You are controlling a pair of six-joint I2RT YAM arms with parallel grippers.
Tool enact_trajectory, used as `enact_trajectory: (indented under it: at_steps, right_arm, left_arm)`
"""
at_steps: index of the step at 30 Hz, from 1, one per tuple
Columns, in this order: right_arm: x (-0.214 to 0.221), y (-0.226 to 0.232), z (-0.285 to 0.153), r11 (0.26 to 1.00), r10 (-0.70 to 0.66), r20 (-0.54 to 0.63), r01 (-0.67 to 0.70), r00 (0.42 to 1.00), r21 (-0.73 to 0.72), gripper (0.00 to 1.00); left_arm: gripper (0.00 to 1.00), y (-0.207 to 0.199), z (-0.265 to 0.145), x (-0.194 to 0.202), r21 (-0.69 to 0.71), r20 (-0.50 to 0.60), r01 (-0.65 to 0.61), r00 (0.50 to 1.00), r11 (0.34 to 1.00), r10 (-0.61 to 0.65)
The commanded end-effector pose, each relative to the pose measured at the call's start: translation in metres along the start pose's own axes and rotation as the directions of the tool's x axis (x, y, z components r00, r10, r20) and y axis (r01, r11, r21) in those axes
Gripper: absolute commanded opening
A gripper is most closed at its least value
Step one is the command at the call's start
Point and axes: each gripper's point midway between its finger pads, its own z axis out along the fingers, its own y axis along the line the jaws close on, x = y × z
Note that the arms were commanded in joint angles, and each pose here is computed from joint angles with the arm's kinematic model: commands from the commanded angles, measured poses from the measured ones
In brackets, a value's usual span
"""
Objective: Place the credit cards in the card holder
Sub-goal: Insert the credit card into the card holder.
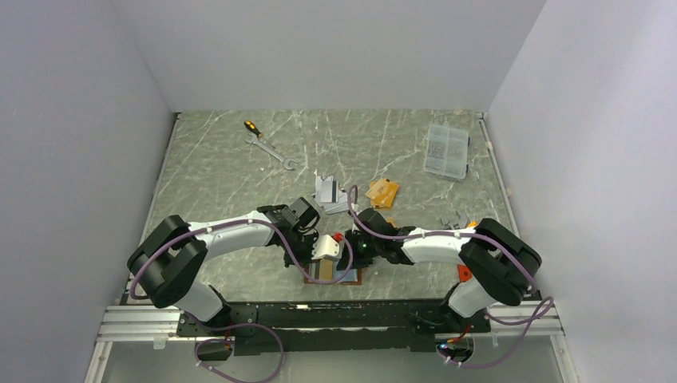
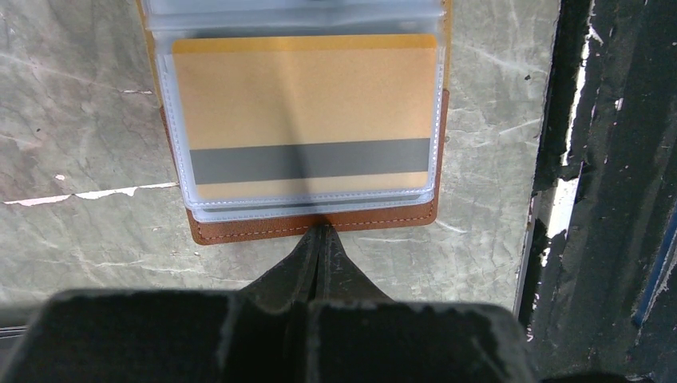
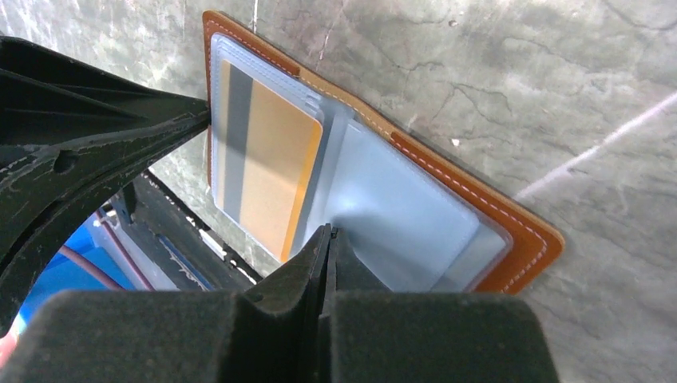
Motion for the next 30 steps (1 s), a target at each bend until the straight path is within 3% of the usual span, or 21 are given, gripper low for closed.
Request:
enact_trajectory:
  at_steps: [1, 12, 18, 22, 25, 28, 29, 30]
  right_arm:
    - [-0.002, 0.006, 0.01, 1.0, -0.001, -0.013, 0.0, 1.0, -0.028, 0.0]
    - [-0.017, 0.038, 0.005, 0.995, -0.039, -0.009, 0.038, 0.999, -0.089, 0.0]
    - [-0.019, 0.028, -0.009, 0.999, -0.045, -0.026, 0.045, 0.999, -0.009, 0.01]
    - [-0.052, 0.02, -0.045, 1.0, -0.001, 0.097, 0.002, 0.995, -0.01, 0.22]
    - [-0.081, 0.01, -0.077, 1.0, 0.02, 0.205, -0.021, 0.979, 0.003, 0.31]
    - [-0.112, -0.006, -0.107, 0.997, 0.054, 0.313, -0.067, 0.948, 0.032, 0.37]
    - [-0.123, -0.012, -0.116, 0.995, 0.068, 0.347, -0.087, 0.935, 0.04, 0.39]
    - [-0.133, -0.017, -0.124, 0.993, 0.078, 0.379, -0.104, 0.922, 0.048, 0.42]
  left_arm:
    - [0.0, 0.002, 0.005, 0.027, -0.022, -0.092, -0.005, 0.996, 1.0, 0.003]
    - [0.0, 0.013, 0.0, 0.014, -0.039, -0.081, -0.024, 0.996, 0.999, 0.02]
    - [0.0, 0.021, -0.023, 0.0, -0.097, -0.064, -0.035, 0.998, 0.995, 0.029]
    - [0.01, 0.03, -0.054, -0.009, -0.179, -0.048, -0.036, 0.998, 0.983, 0.028]
    - [0.1, 0.042, -0.086, -0.019, -0.267, -0.023, -0.036, 0.999, 0.963, 0.031]
    - [0.42, 0.056, -0.122, -0.033, -0.366, 0.007, -0.033, 0.999, 0.93, 0.038]
    - [0.82, 0.061, -0.134, -0.04, -0.399, 0.023, -0.031, 0.999, 0.917, 0.044]
    - [0.97, 0.068, -0.145, -0.046, -0.432, 0.039, -0.021, 0.998, 0.902, 0.041]
